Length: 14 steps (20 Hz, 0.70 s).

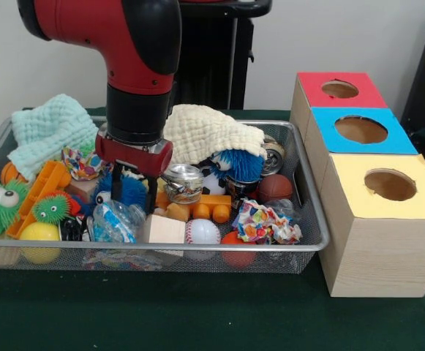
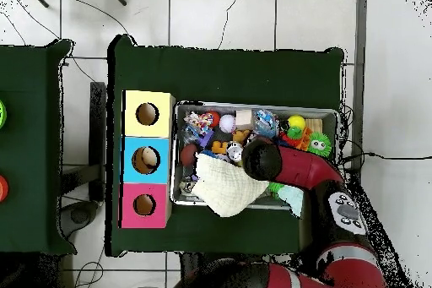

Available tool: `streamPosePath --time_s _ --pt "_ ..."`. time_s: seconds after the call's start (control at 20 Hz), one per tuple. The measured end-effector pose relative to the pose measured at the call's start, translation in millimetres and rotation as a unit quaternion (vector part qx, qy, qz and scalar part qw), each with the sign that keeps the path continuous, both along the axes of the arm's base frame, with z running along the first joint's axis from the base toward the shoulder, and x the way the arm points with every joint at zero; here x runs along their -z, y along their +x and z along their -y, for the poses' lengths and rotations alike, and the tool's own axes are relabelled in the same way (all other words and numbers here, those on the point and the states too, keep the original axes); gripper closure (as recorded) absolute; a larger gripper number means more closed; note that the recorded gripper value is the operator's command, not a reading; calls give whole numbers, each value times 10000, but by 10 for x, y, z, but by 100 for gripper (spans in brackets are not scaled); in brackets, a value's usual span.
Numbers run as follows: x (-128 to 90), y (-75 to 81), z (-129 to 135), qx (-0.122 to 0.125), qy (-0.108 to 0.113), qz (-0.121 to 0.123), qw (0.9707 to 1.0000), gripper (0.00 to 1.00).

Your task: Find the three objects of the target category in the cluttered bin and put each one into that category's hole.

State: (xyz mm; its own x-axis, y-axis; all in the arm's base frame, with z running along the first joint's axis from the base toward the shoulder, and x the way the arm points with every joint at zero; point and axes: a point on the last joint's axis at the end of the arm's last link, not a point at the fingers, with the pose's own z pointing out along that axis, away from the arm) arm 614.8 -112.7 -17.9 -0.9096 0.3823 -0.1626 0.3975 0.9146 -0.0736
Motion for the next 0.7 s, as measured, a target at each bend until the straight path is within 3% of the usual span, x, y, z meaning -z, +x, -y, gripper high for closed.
streamPosePath --time_s 0.7 --pt "120 28 35 80 139 9 9999 0"
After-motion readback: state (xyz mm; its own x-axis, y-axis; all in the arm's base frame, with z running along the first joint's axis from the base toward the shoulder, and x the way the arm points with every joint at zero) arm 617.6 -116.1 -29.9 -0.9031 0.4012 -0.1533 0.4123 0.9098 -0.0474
